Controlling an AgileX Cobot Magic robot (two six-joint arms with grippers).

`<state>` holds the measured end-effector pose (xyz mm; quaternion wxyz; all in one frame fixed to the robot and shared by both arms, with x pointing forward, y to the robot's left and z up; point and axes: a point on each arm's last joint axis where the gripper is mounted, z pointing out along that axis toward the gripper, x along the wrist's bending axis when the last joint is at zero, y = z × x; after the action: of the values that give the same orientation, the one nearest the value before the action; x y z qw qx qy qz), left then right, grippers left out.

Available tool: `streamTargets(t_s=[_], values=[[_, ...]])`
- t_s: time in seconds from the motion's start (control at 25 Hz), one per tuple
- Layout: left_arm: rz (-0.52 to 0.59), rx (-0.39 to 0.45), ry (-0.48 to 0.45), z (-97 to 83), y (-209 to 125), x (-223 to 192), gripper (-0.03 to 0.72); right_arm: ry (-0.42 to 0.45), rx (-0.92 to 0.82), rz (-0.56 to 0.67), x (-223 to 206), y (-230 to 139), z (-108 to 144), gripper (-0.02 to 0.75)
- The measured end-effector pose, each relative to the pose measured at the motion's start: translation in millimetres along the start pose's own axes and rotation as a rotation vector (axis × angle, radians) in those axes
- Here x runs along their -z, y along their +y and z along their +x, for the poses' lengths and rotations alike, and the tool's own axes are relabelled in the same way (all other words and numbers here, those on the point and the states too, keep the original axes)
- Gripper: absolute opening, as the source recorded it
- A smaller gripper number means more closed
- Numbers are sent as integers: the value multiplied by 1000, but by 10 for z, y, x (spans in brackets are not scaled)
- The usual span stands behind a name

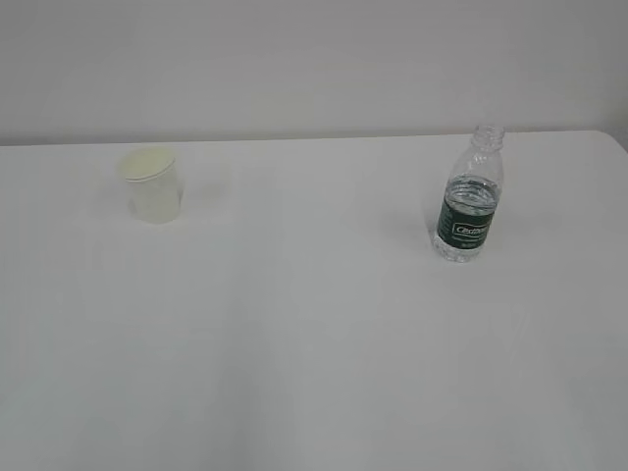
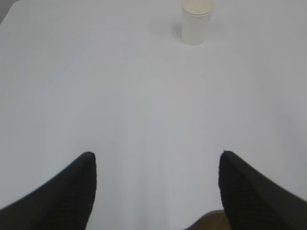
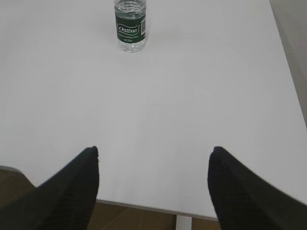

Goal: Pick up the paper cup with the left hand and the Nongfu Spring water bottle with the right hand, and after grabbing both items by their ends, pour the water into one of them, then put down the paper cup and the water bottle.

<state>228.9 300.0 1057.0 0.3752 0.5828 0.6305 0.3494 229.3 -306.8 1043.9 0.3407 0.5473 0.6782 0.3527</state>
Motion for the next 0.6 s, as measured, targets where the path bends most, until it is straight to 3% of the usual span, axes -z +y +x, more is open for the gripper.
streamTargets(t_s=[0.6], values=[[0, 0, 0, 0, 0, 0, 566, 0, 0, 0, 0, 0, 0, 544]])
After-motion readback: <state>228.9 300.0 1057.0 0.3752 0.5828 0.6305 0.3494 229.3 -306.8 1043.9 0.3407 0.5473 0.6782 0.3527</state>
